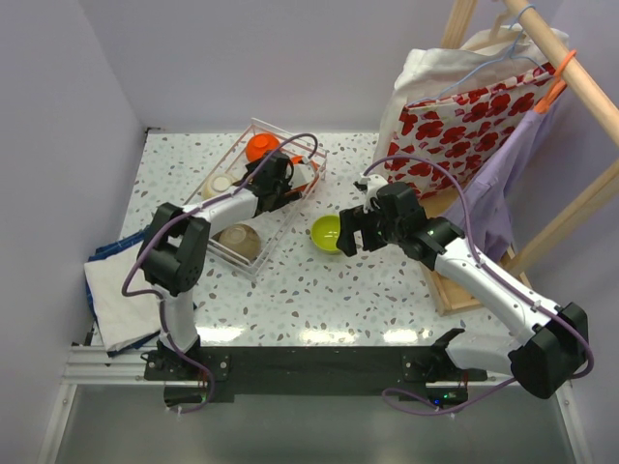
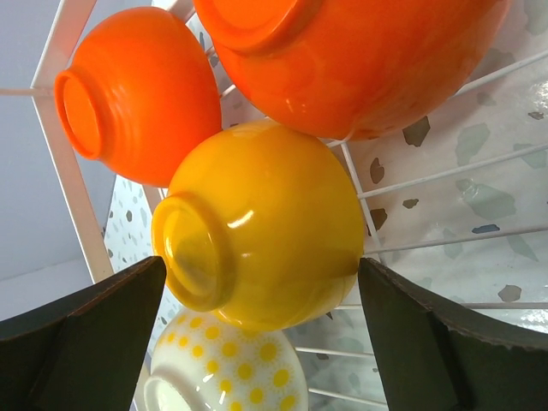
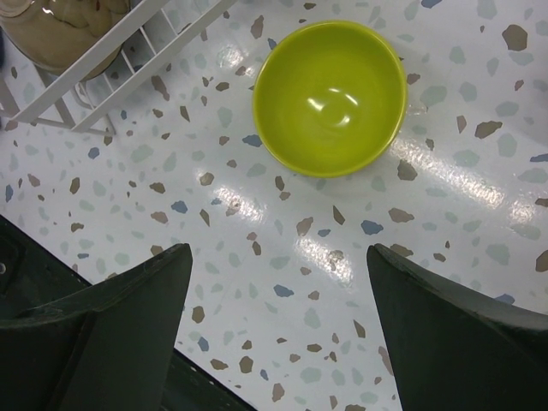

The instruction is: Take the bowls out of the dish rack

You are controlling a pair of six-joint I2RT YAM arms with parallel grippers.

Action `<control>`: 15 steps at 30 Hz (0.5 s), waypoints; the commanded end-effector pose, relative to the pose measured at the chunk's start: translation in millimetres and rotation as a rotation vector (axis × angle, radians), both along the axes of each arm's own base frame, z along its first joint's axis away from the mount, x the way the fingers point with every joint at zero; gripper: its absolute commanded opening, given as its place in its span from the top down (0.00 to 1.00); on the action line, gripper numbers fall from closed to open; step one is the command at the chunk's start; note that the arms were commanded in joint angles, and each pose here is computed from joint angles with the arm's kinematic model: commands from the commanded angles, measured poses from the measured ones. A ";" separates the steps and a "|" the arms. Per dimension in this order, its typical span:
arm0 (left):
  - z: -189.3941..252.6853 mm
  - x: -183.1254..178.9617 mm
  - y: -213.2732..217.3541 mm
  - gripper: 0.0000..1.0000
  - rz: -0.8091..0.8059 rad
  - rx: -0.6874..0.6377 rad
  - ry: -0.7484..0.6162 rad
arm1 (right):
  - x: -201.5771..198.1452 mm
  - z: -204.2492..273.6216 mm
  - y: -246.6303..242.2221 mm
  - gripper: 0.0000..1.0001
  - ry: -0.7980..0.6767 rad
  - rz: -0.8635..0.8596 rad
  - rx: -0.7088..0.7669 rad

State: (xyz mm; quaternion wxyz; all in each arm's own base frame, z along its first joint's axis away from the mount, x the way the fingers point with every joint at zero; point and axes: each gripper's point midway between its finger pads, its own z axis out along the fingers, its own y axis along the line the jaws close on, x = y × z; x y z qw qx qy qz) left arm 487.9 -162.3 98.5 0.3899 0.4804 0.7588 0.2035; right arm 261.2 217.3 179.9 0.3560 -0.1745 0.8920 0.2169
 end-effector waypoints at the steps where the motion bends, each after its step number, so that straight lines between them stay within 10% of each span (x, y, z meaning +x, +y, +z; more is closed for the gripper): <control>1: -16.0 -11.3 1.2 0.00 -0.024 0.067 0.038 | 0.1 12.5 6.5 0.12 -0.028 0.011 0.049; 15: 7.0 -10.8 -0.1 0.00 -0.166 0.111 0.032 | -2.3 11.5 5.4 0.12 -0.031 0.015 0.052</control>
